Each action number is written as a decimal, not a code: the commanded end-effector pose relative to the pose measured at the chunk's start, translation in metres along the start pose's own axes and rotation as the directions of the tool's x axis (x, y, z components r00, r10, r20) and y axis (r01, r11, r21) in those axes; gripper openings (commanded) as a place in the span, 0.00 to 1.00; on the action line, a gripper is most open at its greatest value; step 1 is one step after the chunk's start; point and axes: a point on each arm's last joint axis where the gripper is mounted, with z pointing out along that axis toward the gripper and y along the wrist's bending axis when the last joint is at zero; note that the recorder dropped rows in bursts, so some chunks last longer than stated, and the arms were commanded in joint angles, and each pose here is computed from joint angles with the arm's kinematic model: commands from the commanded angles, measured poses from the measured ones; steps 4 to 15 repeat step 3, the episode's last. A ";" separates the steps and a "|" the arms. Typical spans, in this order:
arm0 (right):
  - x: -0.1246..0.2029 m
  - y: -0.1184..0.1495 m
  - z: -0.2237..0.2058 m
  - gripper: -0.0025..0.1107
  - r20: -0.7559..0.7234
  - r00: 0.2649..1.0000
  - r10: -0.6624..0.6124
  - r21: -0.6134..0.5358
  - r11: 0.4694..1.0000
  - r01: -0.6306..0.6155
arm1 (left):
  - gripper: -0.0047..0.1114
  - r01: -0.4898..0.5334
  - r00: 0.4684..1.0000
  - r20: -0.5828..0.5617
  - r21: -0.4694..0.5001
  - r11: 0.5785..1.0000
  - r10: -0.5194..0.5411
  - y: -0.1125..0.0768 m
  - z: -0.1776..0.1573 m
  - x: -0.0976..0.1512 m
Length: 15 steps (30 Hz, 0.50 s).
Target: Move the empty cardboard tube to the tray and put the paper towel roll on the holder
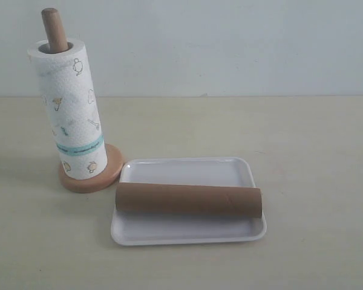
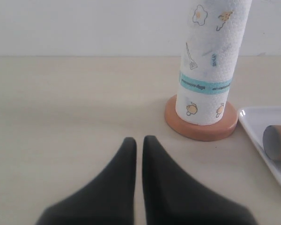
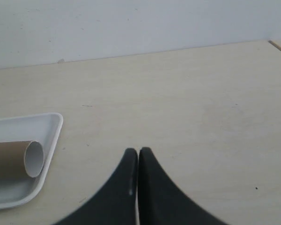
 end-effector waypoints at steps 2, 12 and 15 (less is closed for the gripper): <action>-0.001 0.000 0.000 0.02 0.015 1.000 -0.004 0.000 1.000 0.004 | 0.08 -0.004 1.000 0.001 -0.005 1.000 0.004 0.000 0.000 0.001; -0.001 0.000 0.000 0.02 0.015 1.000 -0.004 0.000 1.000 0.004 | 0.08 -0.004 1.000 0.001 -0.005 1.000 0.004 0.000 0.000 0.001; -0.001 0.000 0.000 0.02 0.015 1.000 -0.004 0.000 1.000 0.004 | 0.08 -0.004 1.000 0.001 -0.005 1.000 0.004 0.000 0.000 0.001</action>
